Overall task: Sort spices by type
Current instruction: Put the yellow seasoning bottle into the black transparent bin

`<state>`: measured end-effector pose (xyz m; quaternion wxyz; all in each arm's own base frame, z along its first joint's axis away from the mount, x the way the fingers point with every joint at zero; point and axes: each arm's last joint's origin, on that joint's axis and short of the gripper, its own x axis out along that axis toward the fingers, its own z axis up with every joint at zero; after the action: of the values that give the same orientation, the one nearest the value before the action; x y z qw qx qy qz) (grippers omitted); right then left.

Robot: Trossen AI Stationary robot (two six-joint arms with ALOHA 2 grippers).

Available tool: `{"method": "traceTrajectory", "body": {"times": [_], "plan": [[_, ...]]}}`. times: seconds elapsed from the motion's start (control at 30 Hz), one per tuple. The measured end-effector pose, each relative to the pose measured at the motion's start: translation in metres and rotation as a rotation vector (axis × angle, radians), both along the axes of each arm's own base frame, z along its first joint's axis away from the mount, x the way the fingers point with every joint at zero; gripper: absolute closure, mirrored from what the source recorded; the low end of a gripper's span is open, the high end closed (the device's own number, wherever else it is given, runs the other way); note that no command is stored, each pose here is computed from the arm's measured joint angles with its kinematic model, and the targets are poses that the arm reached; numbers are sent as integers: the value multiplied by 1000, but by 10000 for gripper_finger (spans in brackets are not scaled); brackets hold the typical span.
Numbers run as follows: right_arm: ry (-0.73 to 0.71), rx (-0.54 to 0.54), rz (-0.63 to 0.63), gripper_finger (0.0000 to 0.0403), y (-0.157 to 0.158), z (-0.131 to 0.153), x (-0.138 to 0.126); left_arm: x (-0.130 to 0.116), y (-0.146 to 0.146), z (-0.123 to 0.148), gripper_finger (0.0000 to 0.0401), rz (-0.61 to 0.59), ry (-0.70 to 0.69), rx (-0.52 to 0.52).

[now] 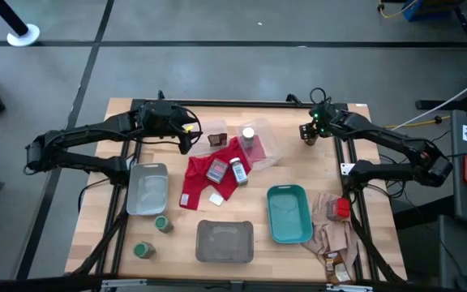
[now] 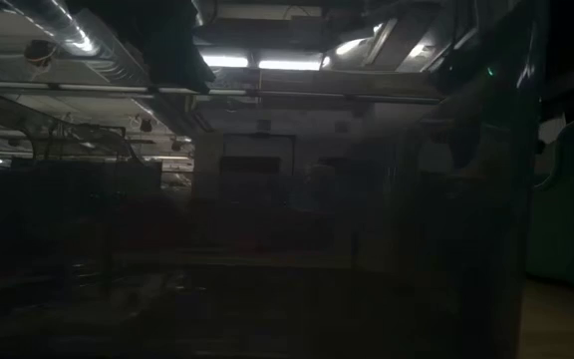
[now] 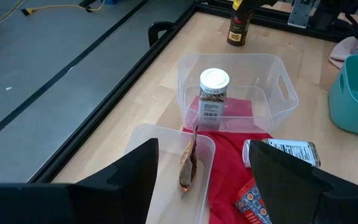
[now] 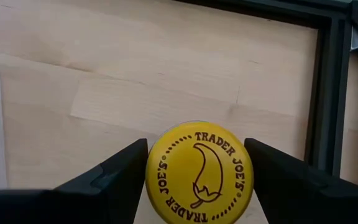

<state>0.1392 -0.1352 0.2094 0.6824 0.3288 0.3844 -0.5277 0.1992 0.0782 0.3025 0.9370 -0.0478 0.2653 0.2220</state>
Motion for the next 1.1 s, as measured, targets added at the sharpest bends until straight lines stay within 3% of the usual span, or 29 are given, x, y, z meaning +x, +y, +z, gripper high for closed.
{"method": "traceTrajectory", "body": {"times": [0.43, 1.1], "plan": [[-5, 49, 19, 139, 2, -3, -1, 0, 0, 0, 166, 0, 0, 0], [123, 163, 36, 139, -4, -28, 7, 0, 0, 0, 166, 0, 0, 0]]}}
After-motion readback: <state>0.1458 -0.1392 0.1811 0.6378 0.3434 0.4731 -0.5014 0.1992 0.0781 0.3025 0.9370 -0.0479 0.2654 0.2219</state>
